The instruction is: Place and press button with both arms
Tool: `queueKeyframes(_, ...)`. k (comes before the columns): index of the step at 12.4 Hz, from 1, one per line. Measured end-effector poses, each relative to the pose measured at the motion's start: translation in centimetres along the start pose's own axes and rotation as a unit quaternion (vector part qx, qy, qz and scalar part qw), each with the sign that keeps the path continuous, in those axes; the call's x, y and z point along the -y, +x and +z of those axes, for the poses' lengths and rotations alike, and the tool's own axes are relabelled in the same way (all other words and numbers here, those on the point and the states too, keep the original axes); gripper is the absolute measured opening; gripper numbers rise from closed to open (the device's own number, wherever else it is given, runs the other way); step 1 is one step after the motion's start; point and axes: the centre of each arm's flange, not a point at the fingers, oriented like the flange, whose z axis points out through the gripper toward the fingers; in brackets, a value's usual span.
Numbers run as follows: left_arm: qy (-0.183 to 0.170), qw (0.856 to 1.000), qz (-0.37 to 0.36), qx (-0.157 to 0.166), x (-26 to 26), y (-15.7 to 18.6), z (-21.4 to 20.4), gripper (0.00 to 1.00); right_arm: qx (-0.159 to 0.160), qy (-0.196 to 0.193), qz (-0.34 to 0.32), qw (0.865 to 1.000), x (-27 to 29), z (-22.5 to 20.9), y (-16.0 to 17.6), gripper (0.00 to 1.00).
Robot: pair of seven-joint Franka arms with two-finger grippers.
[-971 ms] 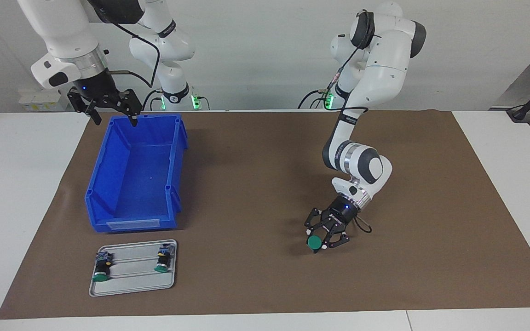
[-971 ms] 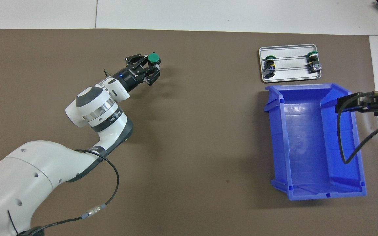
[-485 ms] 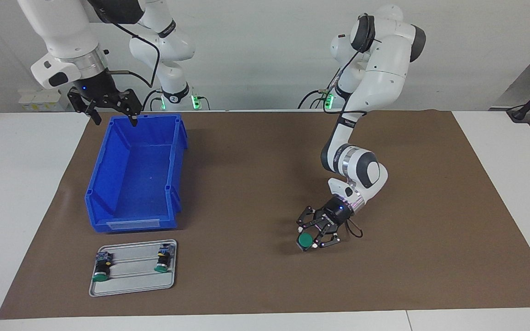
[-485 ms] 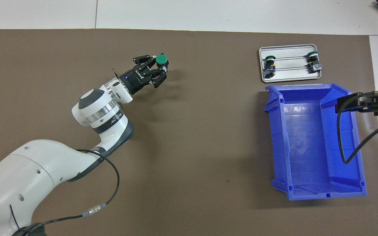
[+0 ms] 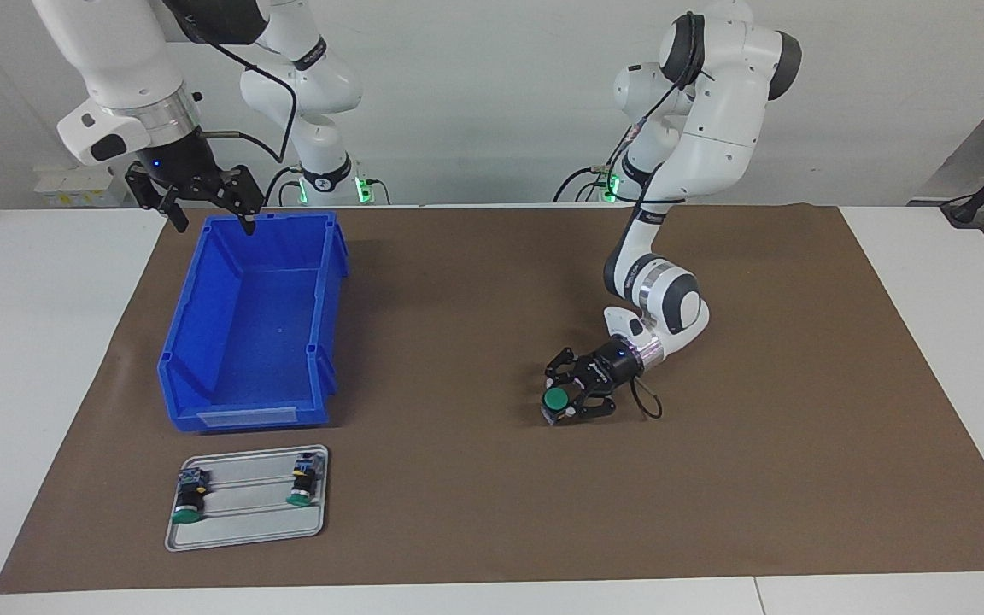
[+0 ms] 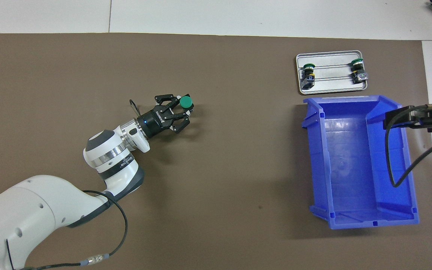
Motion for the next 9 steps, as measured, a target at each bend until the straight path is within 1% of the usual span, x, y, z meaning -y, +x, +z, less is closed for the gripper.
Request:
queueKeyframes(5,-0.035,0.999,0.003,-0.008,-3.0,-0.1,-1.4,0.33,0.0,0.0,0.0,1.0,0.0,0.0,0.0,1.0)
queueKeyframes(9,-0.045,0.999,0.001,0.006,-4.7,-1.3,-2.5,0.33,0.0,0.0,0.0,1.0,0.0,0.0,0.0,1.0)
